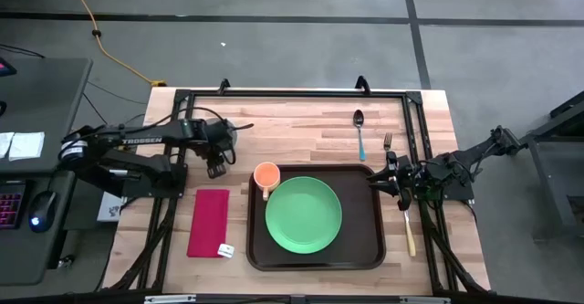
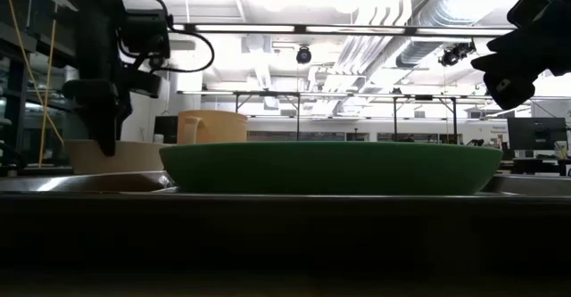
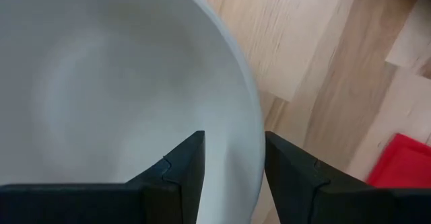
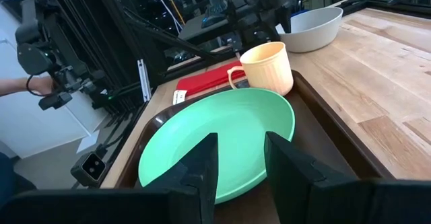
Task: Set up tray
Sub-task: Put the gray bowl on top of the green plate
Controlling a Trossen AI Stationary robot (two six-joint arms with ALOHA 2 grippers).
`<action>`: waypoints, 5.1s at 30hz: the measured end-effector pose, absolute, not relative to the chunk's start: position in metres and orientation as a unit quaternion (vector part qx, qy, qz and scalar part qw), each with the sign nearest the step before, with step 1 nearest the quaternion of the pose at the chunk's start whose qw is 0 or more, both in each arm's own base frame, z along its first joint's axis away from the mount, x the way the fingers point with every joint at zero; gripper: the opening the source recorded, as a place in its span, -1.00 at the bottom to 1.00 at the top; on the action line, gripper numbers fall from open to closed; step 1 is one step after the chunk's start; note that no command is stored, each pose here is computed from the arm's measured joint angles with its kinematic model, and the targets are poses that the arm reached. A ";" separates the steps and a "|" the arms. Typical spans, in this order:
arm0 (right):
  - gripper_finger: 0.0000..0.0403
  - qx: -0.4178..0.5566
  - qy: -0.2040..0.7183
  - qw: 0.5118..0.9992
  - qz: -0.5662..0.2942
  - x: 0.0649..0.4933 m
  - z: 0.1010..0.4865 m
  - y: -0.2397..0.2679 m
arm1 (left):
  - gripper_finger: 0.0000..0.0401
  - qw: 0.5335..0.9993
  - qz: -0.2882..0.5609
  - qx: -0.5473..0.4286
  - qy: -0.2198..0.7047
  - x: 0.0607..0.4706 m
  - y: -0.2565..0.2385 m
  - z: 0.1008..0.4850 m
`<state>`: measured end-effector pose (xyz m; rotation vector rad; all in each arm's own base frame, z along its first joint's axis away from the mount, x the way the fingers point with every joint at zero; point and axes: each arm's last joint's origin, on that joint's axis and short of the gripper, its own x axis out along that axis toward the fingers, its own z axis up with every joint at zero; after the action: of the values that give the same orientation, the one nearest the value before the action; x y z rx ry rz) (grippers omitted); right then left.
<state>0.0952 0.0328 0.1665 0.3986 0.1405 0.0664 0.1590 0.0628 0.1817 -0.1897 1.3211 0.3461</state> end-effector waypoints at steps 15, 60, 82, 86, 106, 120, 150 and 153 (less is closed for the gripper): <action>-0.51 0.210 0.068 0.975 0.033 0.095 0.167 0.033 | -0.26 0.771 0.158 -0.087 0.611 0.163 0.064 0.178; -0.51 0.206 0.069 0.976 0.033 0.095 0.167 0.033 | -0.92 0.842 0.179 -0.033 0.508 0.180 0.072 0.349; -0.51 0.209 0.069 0.975 0.031 0.095 0.167 0.033 | -0.92 0.833 0.116 0.009 0.541 0.222 0.061 0.365; -0.51 0.209 0.070 0.975 0.032 0.095 0.167 0.033 | -0.92 0.836 0.098 0.023 0.539 0.236 0.055 0.368; -0.51 0.206 0.072 0.975 0.041 0.095 0.167 0.033 | -0.92 0.848 0.023 0.099 0.520 0.302 0.001 0.390; -0.51 0.196 0.072 0.977 0.044 0.095 0.167 0.033 | -0.92 0.846 -0.007 0.116 0.520 0.325 -0.025 0.383; -0.51 0.193 0.076 0.977 0.048 0.095 0.166 0.034 | -0.92 0.854 -0.067 0.187 0.480 0.329 -0.060 0.384; -0.51 0.193 0.079 0.976 0.058 0.095 0.166 0.034 | -0.92 0.866 -0.063 0.173 0.465 0.332 -0.062 0.385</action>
<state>0.0948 0.0343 0.1662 0.3885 0.1591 0.1165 0.3322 -0.0624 0.3854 0.3618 0.9740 -0.1326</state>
